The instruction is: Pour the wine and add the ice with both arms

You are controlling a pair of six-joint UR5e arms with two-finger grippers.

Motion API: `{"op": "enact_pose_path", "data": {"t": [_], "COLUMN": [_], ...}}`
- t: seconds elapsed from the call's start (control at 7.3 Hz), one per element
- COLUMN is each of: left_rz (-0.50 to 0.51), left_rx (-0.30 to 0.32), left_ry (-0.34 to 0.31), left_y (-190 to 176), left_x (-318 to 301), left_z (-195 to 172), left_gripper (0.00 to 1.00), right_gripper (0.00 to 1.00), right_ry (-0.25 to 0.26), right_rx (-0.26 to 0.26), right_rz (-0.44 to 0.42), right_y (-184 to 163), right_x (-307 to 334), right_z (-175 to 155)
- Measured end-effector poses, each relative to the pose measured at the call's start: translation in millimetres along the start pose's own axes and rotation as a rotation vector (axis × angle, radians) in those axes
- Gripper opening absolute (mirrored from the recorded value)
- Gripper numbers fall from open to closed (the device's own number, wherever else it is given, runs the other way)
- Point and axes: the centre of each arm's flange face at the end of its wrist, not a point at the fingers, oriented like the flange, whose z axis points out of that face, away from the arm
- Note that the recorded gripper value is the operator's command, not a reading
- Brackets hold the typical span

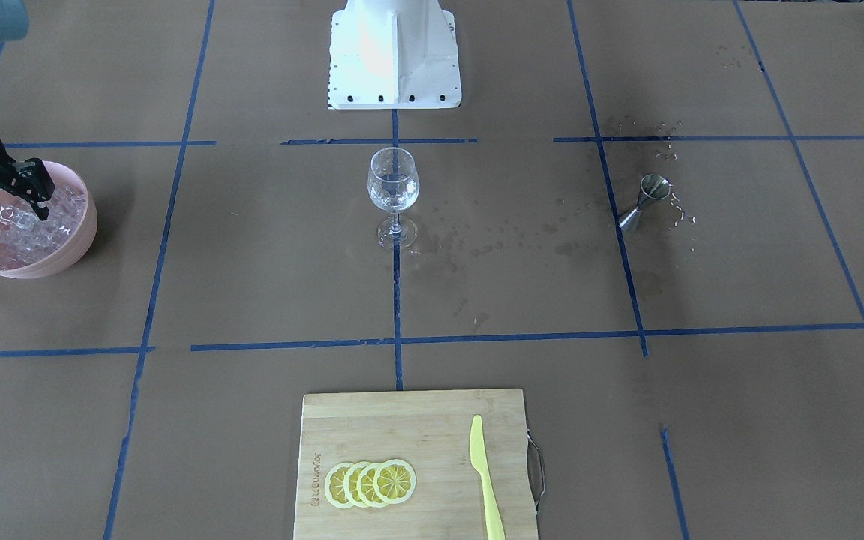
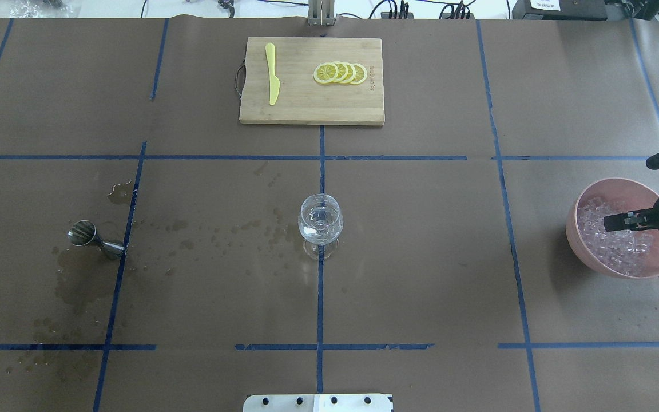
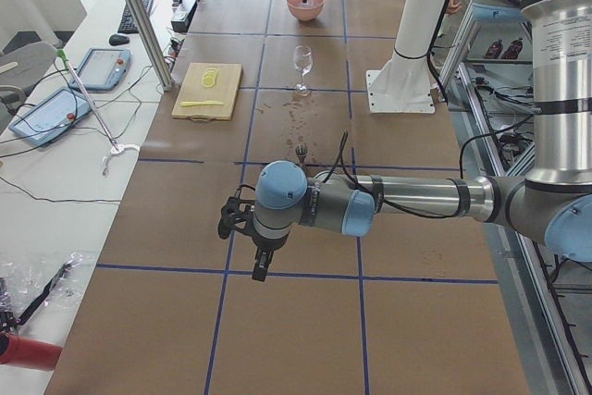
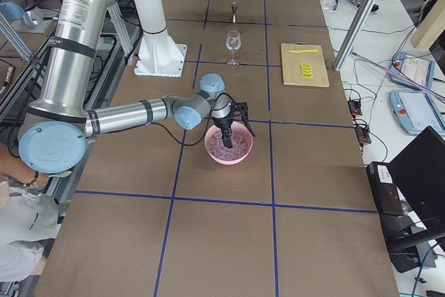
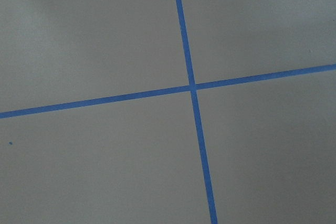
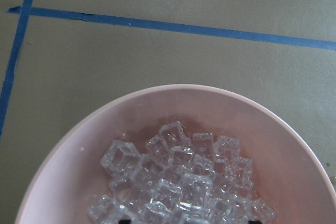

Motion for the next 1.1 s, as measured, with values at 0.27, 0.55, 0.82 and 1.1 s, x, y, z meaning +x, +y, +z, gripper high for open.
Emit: {"op": "enact_pose_path", "data": {"t": [0.27, 0.55, 0.82, 1.1], "left_rz": [0.000, 0.001, 0.001, 0.002], "left_rx": [0.000, 0.001, 0.001, 0.002], "left_ry": [0.000, 0.000, 0.000, 0.000], "left_y": [-0.1, -0.4, -0.4, -0.6], "left_x": [-0.1, -0.1, 0.0, 0.3], "left_z": [0.1, 0.1, 0.0, -0.3], "left_gripper": [1.00, 1.00, 1.00, 1.00], "right_gripper": [0.46, 0.09, 0.00, 0.00], "right_ry": [0.009, 0.016, 0.022, 0.010], "right_rx": [-0.007, -0.009, -0.009, 0.008], "right_rz": [-0.010, -0.013, -0.014, -0.023], "right_y": [4.6, 6.2, 7.0, 2.4], "right_x": [-3.5, -2.8, -1.0, -4.5], "right_z": [6.7, 8.8, 9.5, 0.4]}}
